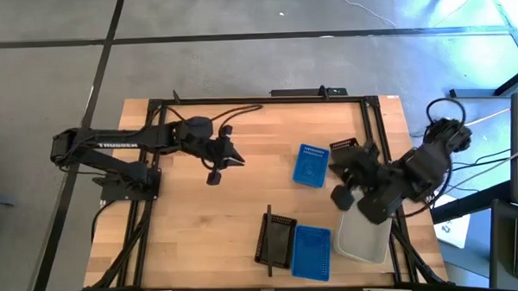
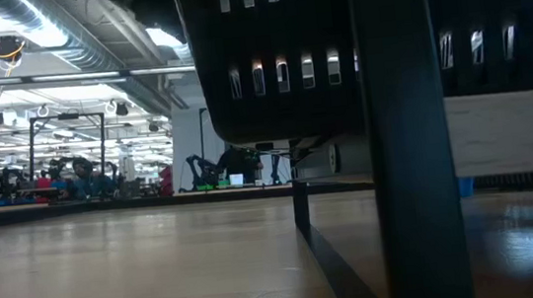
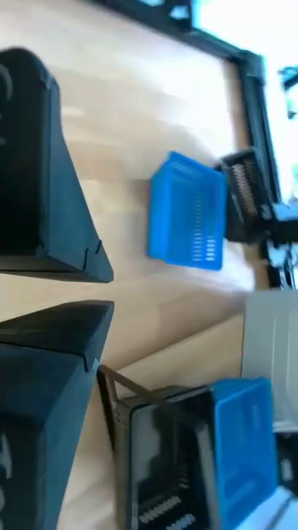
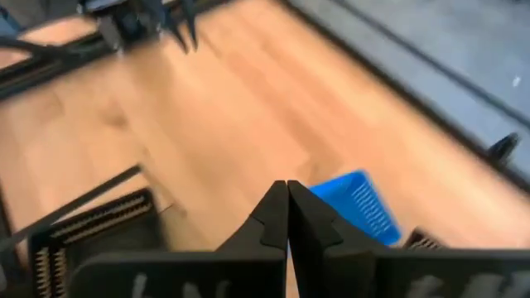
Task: Stack baskets on shelf by color
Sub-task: Adjust the black bin
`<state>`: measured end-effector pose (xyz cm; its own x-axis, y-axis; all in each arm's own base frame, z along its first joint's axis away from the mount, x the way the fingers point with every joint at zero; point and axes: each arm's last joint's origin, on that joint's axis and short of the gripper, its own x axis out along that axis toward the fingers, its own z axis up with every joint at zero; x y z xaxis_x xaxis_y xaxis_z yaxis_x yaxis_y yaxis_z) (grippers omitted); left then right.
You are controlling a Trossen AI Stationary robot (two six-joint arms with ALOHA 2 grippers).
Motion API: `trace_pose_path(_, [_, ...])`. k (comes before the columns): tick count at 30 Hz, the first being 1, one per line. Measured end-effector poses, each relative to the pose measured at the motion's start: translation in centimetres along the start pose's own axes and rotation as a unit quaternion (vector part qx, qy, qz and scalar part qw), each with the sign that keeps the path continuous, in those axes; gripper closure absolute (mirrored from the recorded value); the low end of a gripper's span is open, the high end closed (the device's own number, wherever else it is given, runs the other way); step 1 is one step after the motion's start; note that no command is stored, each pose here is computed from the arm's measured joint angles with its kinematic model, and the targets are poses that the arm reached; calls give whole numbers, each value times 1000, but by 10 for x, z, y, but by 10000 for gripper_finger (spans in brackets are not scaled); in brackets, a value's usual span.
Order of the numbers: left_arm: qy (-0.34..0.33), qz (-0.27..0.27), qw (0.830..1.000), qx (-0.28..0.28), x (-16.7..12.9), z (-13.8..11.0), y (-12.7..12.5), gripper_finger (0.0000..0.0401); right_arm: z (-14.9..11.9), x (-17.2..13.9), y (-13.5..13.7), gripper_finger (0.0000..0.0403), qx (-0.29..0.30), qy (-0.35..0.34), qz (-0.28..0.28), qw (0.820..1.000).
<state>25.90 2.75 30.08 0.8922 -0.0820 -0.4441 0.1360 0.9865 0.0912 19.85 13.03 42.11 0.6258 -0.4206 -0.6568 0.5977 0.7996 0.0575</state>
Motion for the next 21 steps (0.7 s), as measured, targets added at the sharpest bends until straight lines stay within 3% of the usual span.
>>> trace_pose_path(5, [26, 4, 996, -91, -1, -6, 3, 362, -3, -9, -38, 403, -16, -35, -4, 999])
trace_pose_path(11, [82, -28, 986, -144, -2, -16, -4, 362, -33, -2, -95, 403, 3, -28, -16, 999])
trace_pose_path(17, [123, -131, 974, -142, 8, -19, -39, 362, -56, 1, -130, 403, 16, 23, 30, 999])
trace_pose_path(21, [150, -140, 963, -175, 17, -19, -69, 362, -59, -2, -137, 403, -23, 63, 88, 994])
